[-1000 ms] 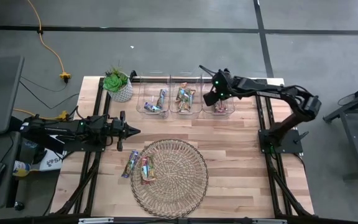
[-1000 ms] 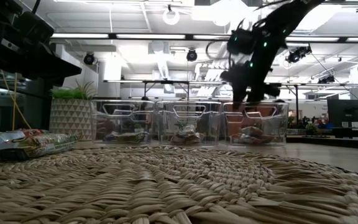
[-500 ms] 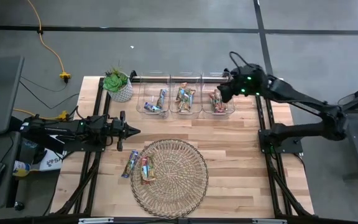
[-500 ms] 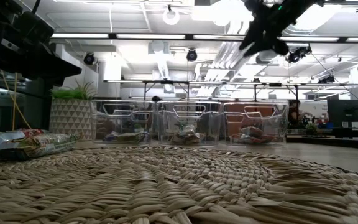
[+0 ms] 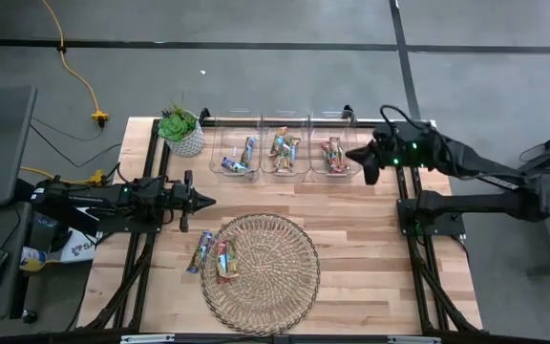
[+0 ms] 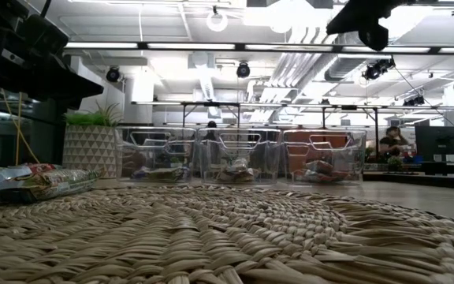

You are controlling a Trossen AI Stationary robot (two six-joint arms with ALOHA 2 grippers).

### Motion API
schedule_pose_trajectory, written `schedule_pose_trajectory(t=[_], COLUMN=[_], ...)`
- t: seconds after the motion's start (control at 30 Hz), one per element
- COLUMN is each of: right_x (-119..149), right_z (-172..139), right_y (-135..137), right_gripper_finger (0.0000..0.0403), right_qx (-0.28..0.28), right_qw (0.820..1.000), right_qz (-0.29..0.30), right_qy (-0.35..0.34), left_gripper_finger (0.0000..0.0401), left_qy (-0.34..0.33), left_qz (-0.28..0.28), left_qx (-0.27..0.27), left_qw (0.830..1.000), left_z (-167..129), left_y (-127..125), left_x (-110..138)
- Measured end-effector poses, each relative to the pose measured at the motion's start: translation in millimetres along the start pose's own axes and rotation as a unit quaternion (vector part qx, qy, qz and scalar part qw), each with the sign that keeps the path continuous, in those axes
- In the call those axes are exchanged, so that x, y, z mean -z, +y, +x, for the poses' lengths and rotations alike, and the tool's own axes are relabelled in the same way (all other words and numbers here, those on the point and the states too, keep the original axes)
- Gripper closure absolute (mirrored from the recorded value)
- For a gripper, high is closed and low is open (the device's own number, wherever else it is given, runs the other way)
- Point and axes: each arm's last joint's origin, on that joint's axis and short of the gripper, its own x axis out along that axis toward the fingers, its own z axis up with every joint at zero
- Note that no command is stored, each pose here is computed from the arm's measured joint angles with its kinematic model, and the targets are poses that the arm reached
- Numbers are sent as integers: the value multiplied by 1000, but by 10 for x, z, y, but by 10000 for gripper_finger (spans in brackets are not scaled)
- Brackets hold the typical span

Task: Pick and place Granola Bars by type
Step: Put the blue granola bar into the left transparent bin

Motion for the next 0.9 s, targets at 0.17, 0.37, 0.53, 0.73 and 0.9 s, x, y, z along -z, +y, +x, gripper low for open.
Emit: schedule_pose_trajectory(t=[0.17,0.37,0.53,0.73,0.9], right_x=[345,736,971,1070,1164], right_z=[-35,-94,-145,-217,-219], right_y=[-58,-191,-292,-292,-280], right_gripper_finger=[400,402,403,403,403], right_qx=[-56,-119,-169,-250,-322], right_qw=[997,987,972,947,910], right_qz=[25,38,47,22,-5], right_qy=[-41,-105,-159,-202,-262], left_gripper_finger=[400,400,400,400,400], left_qy=[0,0,0,0,0], left_qz=[0,0,0,0,0], left_qx=[0,0,0,0,0], left_qw=[1000,1000,1000,1000,1000], left_z=[0,0,0,0,0], left_y=[0,0,0,0,0], left_x=[1,-1,0,0,0])
